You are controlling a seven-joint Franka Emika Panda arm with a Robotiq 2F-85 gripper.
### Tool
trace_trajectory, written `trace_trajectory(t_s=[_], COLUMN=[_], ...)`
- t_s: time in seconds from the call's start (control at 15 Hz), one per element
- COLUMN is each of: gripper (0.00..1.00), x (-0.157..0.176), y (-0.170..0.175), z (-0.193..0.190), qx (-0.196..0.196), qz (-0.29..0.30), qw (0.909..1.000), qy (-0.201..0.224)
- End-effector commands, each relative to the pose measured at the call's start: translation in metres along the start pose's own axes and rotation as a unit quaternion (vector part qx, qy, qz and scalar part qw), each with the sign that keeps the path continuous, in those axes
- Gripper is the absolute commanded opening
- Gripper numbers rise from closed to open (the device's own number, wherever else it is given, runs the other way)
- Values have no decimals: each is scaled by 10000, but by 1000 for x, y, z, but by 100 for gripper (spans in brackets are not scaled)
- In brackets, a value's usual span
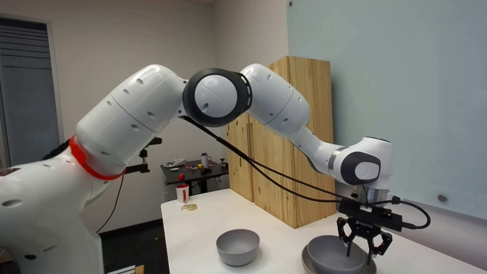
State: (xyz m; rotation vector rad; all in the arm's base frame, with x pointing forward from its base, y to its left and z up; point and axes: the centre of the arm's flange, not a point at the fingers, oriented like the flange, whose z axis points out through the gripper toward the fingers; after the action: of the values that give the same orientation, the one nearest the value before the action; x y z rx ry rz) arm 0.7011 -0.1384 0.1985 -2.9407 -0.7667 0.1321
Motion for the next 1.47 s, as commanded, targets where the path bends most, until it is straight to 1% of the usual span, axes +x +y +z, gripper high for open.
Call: trace_trajectory(t_s=[0.0,0.07,0.13,0.2,0.47,0.53,0.6,0.67,0.73,1.2,1.27,1.4], gripper=[84,92,98,100,100,75,75,68,58,5,1,0], x=[7,8,9,11,17,18,19,20,21,21,20,21], y=[10,12,13,15,18,19,20,19,19,27,28,30], z=[8,10,11,13,20,21,23,25,27,44,46,48], qx=[-58,-87,-107,-156,-196,-162,-169,-172,-148,-56,-36,5], qz=[-3,7,33,59,91,96,103,101,107,200,217,257], qw=[9999,9998,9997,9995,9994,9994,9994,9995,9995,9997,9997,9996], qy=[146,194,219,262,285,282,271,254,247,100,86,66])
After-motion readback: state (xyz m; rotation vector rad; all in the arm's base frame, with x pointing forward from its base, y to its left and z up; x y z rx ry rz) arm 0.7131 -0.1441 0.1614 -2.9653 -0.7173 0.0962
